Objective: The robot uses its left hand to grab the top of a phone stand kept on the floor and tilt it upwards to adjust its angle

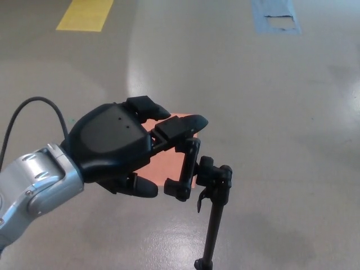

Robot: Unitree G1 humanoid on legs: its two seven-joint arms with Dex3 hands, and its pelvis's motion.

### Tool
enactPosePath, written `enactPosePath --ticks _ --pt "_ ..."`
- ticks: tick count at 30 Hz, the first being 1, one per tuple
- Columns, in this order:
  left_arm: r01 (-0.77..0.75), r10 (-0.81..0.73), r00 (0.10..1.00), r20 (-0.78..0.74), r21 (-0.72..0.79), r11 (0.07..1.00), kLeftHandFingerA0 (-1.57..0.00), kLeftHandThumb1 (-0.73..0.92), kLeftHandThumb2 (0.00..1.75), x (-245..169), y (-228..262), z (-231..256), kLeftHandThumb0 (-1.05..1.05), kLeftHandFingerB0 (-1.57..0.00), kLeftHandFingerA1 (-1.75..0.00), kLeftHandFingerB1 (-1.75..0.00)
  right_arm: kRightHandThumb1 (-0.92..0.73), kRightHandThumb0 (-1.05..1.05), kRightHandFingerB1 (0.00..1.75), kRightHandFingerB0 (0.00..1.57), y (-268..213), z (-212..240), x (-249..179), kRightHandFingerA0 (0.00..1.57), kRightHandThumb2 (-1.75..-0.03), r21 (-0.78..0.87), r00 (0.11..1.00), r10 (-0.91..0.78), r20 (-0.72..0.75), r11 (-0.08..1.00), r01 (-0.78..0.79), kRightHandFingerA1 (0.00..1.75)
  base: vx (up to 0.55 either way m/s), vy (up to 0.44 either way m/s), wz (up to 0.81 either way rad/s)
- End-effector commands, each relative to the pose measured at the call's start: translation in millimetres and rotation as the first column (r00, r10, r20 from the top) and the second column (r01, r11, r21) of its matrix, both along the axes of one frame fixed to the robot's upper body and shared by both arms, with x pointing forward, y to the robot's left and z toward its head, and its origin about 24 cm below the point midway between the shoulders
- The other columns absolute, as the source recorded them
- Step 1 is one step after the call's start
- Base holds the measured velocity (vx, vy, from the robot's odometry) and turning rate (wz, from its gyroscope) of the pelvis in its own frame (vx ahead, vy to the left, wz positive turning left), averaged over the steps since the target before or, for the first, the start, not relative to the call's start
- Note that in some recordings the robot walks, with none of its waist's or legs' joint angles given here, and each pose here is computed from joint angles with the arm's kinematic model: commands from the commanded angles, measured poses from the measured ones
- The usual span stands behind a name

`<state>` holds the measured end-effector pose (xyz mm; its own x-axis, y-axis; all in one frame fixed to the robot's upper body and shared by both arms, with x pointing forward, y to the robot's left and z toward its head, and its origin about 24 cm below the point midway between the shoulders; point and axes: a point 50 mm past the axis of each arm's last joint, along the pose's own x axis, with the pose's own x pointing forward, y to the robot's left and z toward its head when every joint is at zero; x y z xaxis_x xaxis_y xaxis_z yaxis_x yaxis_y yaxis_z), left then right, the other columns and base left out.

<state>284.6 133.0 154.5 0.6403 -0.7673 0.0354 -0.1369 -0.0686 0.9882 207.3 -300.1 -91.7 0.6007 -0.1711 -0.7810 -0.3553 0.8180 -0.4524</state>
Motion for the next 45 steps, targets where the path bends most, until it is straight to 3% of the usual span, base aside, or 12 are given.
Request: enactPosePath --ticks 1,16,17,24,25,29,30,45 --pt "-0.012 0.012 1.0 0.013 0.034 0.999 -0.35 0.71 0.62 1 1 1 -0.74 -0.04 -0.34 -0.21 -0.76 -0.58 0.34 0.28 -7 3 -1 0.25 -0.63 -0.01 1.0 -0.008 -0.004 1.0 0.008 0.39 0.0 0.0 0.0" --pt "-0.024 0.023 1.0 0.014 0.039 0.999 -0.35 0.68 0.62 2 7 -1 -0.71 -0.02 -0.34 -0.2 -0.76 -0.59 0.33 0.29 -7 6 4 0.25 -0.62 -0.029 1.0 0.012 -0.008 1.0 -0.013 0.38 0.0 0.0 0.0" --pt "-0.028 0.027 1.0 0.009 0.043 0.999 -0.3 0.57 0.9 2 7 -2 -0.77 0.0 -0.48 -0.18 -0.76 -0.59 0.33 0.29 -7 6 4 0.26 -0.62 -0.031 1.0 0.017 -0.01 0.999 -0.018 0.38 0.0 0.0 0.0" --pt "-0.023 0.022 1.0 0.006 0.067 0.997 -0.3 0.58 0.91 0 6 -5 -0.77 0.0 -0.48 -0.18 -0.76 -0.58 0.34 0.29 -7 6 4 0.27 -0.63 -0.031 1.0 0.029 -0.008 0.999 -0.029 0.39 0.0 0.0 0.0" --pt "-0.022 0.022 1.0 0.007 0.066 0.998 -0.36 0.69 0.62 0 7 -5 -0.72 -0.02 -0.34 -0.2 -0.75 -0.58 0.34 0.3 -7 6 4 0.27 -0.63 -0.026 1.0 0.025 -0.007 0.999 -0.025 0.39 0.0 0.0 0.0" --pt "-0.022 0.021 1.0 0.005 0.076 0.997 -0.36 0.69 0.62 0 7 -7 -0.71 -0.03 -0.34 -0.2 -0.75 -0.58 0.33 0.28 -7 7 6 0.27 -0.62 -0.028 1.0 0.028 -0.002 0.999 -0.028 0.39 0.0 0.0 0.0" --pt "-0.025 0.026 1.0 -0.003 0.08 0.996 -0.29 0.58 0.9 0 7 -8 -0.77 -0.01 -0.47 -0.17 -0.76 -0.58 0.33 0.28 -7 7 6 0.29 -0.62 -0.034 0.999 0.036 -0.004 0.999 -0.036 0.39 0.0 0.0 0.0" --pt "-0.027 0.03 0.999 -0.034 0.084 0.996 -0.28 0.56 0.9 -5 6 -19 -0.75 0.0 -0.47 -0.16 -0.75 -0.58 0.34 0.29 -6 7 7 0.29 -0.62 -0.026 1.0 0.029 -0.003 0.999 -0.029 0.4 0.0 0.0 0.0"
